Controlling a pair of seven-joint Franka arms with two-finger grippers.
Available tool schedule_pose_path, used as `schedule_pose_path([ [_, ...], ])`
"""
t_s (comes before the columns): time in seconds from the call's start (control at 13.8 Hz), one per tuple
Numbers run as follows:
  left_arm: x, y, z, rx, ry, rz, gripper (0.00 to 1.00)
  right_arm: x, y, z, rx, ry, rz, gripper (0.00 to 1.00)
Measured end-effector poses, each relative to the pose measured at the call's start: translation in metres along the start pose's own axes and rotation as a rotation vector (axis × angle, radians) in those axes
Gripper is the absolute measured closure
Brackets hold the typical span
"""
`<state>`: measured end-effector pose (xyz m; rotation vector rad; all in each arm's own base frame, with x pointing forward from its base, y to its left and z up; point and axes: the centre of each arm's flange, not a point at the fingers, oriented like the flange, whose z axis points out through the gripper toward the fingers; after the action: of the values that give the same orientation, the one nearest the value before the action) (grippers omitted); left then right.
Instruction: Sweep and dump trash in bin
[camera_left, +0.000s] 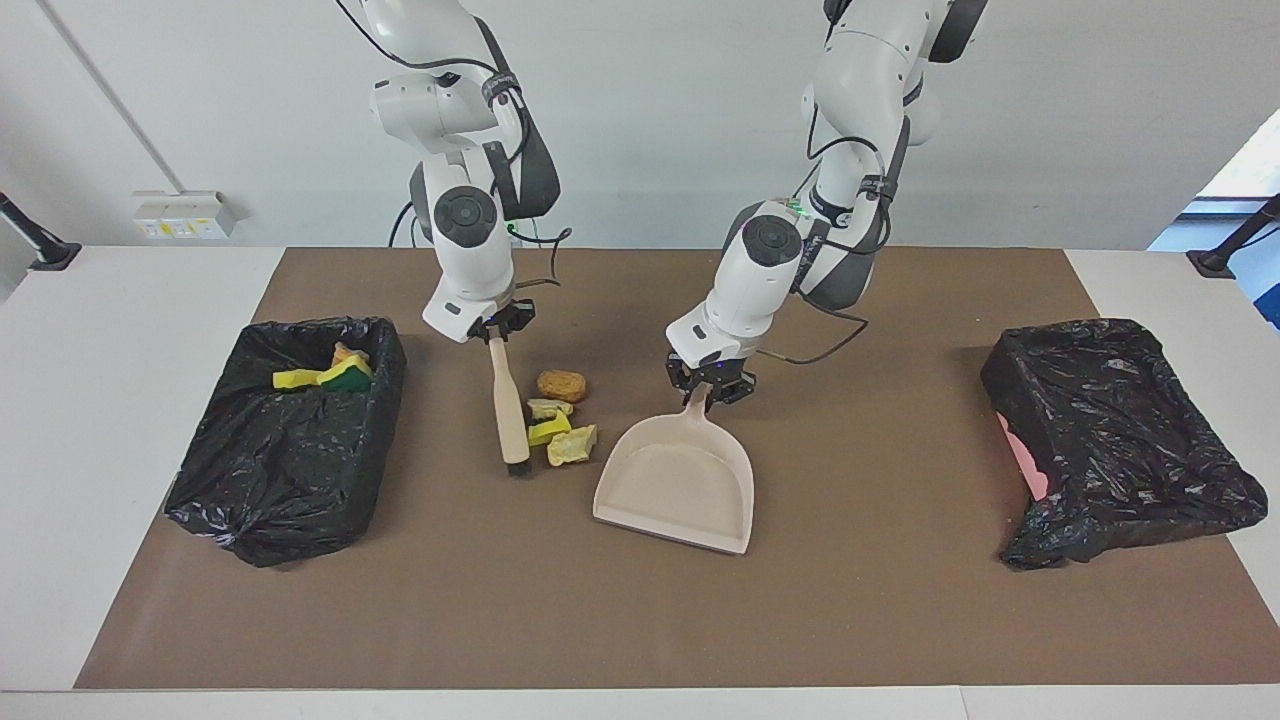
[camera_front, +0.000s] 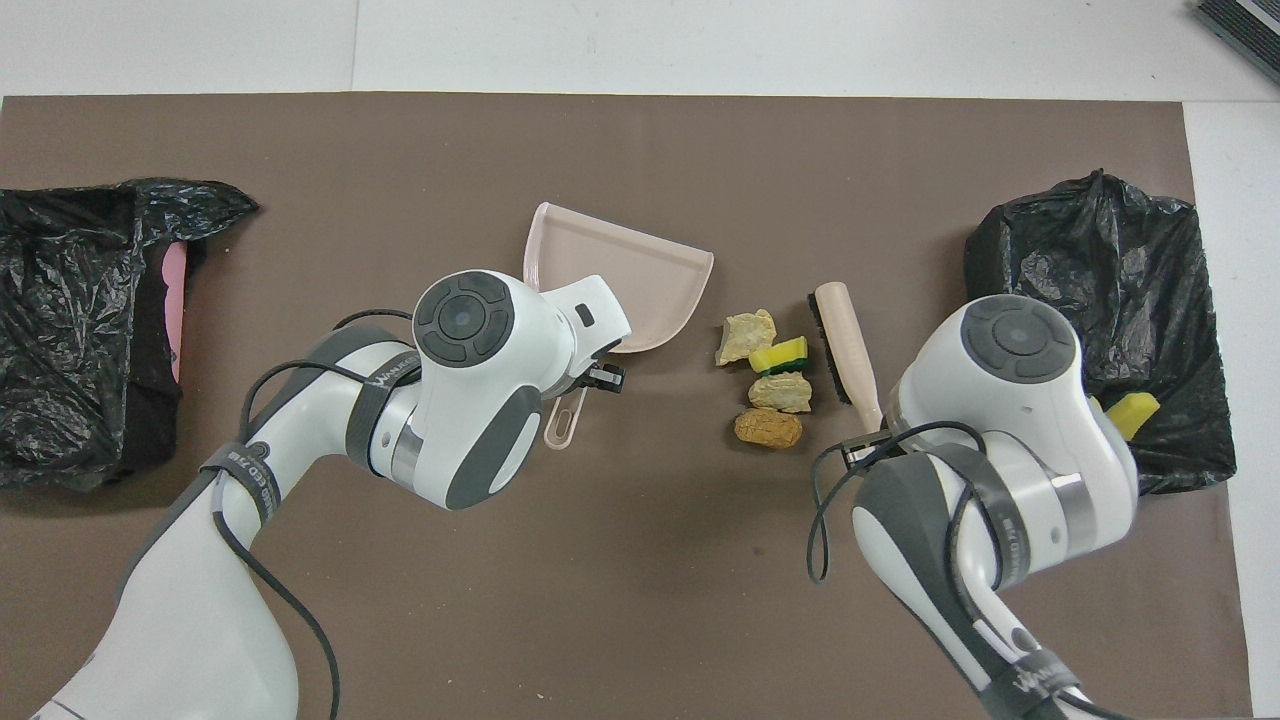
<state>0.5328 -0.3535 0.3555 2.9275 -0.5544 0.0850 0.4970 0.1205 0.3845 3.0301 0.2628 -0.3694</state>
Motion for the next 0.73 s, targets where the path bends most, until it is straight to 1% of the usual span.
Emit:
schedule_pose_path([
  [0.15,-0.001,-0.017,-0.011,0.048,-0.026,0.100,0.68,-0.012,0.027,-0.020,0.006,-0.020,0.052,0.74],
  [0.29,-0.004,-0.037,-0.024,0.081,-0.078,0.263,0.68,-0.028,0.035,-0.027,0.002,-0.052,0.068,0.74],
  [0.51,-0.009,-0.061,-0.033,0.081,-0.173,0.495,0.68,-0.052,0.024,-0.009,-0.013,-0.076,0.049,0.74],
  [0.58,-0.012,-0.068,-0.033,0.073,-0.206,0.586,0.68,-0.054,0.019,-0.004,-0.016,-0.069,0.038,0.74],
  [0.73,-0.015,-0.076,-0.033,0.052,-0.248,0.725,0.68,-0.050,0.003,0.010,-0.008,-0.049,0.016,0.74],
])
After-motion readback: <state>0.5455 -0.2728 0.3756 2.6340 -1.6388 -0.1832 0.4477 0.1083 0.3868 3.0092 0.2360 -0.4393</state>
